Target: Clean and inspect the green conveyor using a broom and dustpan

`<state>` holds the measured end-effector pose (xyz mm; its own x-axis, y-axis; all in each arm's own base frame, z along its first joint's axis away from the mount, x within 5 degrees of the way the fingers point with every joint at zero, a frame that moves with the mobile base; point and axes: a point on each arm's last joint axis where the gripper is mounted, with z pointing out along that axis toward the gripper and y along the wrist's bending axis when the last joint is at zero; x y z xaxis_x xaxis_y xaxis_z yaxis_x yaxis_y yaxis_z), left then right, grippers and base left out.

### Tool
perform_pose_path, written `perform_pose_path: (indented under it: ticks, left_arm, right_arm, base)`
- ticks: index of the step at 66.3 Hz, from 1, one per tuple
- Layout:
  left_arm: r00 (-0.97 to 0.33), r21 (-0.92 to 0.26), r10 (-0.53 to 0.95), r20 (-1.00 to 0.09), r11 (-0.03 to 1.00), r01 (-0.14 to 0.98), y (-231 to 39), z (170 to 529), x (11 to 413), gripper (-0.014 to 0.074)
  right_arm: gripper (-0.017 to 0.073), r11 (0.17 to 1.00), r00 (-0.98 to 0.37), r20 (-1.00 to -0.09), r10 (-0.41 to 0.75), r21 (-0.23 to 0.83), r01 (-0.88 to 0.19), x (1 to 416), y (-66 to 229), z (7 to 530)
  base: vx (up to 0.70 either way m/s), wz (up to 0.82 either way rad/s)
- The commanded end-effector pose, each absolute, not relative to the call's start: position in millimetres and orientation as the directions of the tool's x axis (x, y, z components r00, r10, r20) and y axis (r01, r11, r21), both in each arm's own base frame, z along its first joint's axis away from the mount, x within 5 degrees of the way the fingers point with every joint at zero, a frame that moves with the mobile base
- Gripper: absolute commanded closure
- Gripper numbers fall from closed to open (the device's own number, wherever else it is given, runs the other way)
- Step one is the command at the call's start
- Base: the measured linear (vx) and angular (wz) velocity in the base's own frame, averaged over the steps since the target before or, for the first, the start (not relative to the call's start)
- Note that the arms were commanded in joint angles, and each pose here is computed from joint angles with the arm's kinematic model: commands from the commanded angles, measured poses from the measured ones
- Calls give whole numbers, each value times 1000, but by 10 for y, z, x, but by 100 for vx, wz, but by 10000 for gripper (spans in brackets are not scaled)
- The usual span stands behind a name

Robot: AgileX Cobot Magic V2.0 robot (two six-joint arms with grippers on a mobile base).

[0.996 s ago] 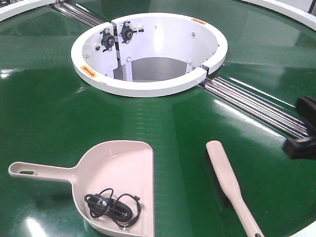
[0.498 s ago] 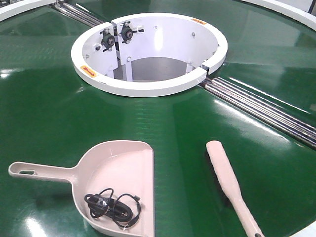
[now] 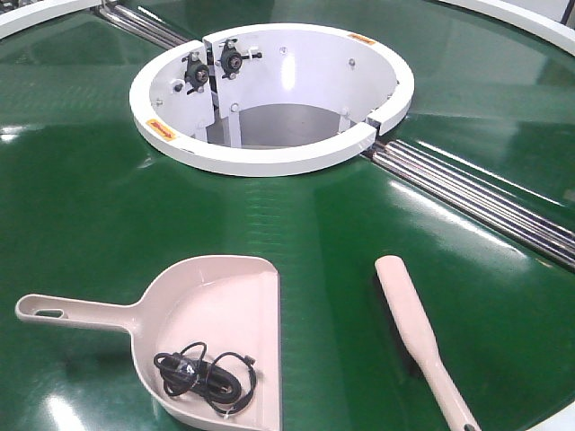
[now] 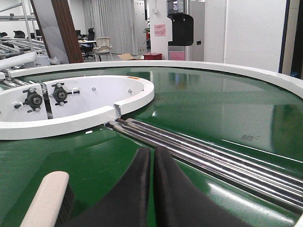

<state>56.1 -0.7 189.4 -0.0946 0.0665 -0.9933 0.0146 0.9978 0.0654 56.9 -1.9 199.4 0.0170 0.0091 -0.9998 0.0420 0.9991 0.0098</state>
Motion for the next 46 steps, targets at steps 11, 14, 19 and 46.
perform_pose_path:
  ticks: [11,14,19,46]
  left_arm:
    - [-33,49,49,-998,999,7,-5,1888,565,617]
    - [-33,49,49,-998,999,7,-5,1888,565,617]
    - [-33,49,49,-998,999,7,-5,1888,565,617]
    - [-33,49,49,-998,999,7,-5,1888,565,617]
  right_arm:
    - [564,997,93,-996,-13,-7,71,561,-42,2032]
    - [564,997,93,-996,-13,-7,71,561,-42,2032]
    - [564,997,93,-996,-13,-7,71,561,-42,2032]
    - [564,997,93,-996,-13,-7,71,561,-42,2032]
  base:
    - [0,0]
    - [0,0]
    - [0,0]
    - [0,0]
